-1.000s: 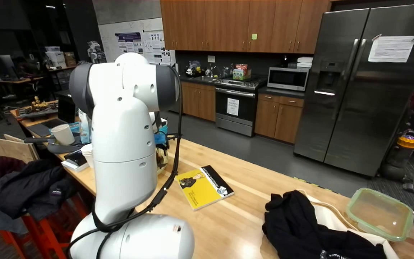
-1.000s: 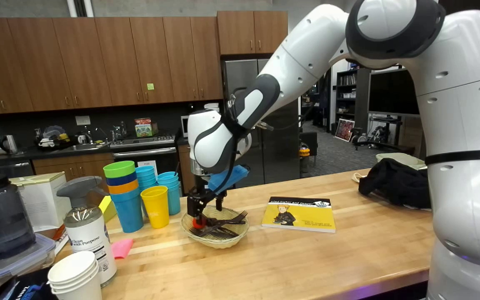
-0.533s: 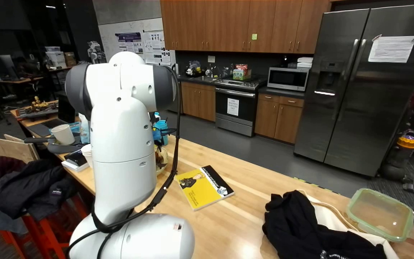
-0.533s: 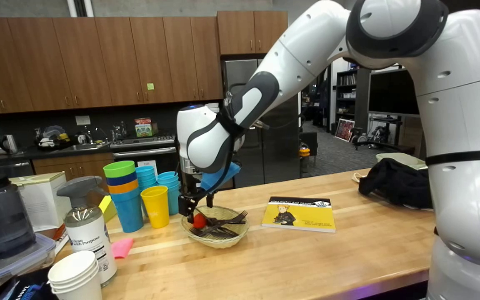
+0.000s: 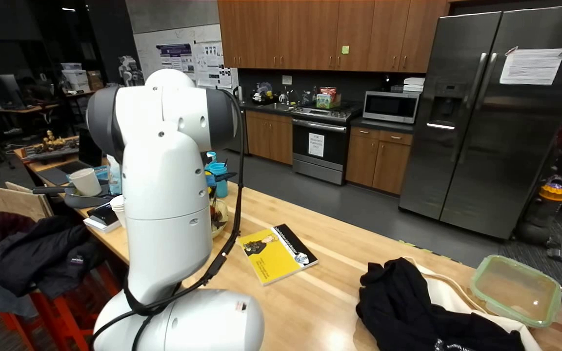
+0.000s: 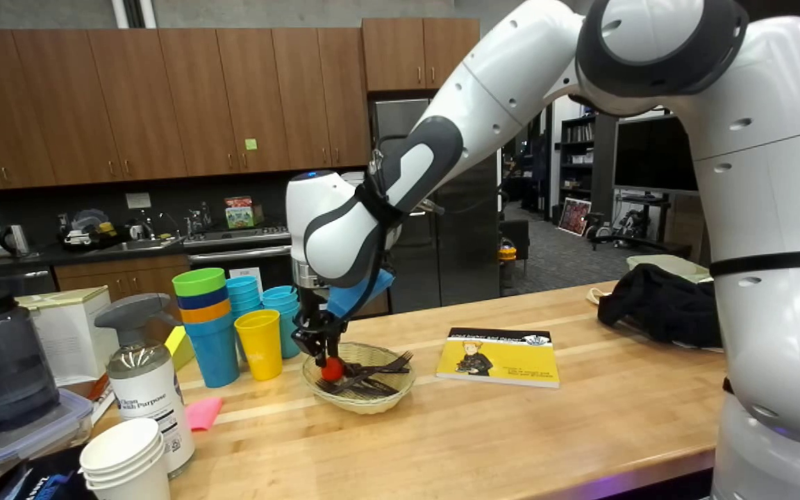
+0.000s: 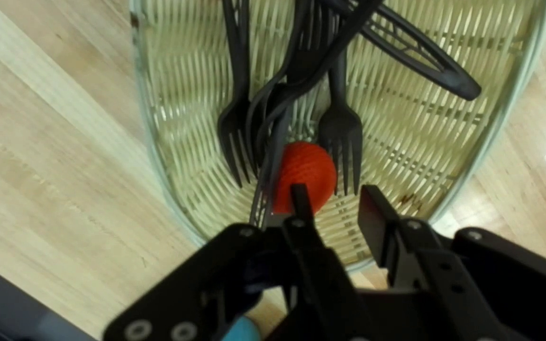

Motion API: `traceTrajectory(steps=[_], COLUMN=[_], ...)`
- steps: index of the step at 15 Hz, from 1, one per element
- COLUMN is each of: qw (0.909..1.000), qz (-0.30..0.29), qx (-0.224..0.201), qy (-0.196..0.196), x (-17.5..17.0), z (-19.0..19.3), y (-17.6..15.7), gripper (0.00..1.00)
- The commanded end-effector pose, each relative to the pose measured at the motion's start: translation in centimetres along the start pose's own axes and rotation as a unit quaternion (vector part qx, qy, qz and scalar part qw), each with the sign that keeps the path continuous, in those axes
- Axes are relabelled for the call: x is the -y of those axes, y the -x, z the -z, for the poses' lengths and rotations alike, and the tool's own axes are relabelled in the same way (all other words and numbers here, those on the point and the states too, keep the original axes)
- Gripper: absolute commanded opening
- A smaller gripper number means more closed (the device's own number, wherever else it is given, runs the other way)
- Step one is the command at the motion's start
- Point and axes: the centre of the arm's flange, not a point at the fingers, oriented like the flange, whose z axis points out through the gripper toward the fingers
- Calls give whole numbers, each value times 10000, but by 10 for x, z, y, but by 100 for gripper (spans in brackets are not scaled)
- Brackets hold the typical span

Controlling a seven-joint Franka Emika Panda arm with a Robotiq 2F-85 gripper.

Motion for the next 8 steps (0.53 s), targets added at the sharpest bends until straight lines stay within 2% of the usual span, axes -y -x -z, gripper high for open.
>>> traceTrajectory(steps=[1,2,3,5,8], qw=[10000,10000,9999,9998,9994], qz=[-22,-56,-102,-196,-336], qx=[20,21,29,45,97], qy=[40,30,25,-19,-68], x=[-5,-7,-11,-20,-33], z=[1,1,0,-3,-9], y=[-1,0,1,3,6], gripper=[2,23,41,46,63])
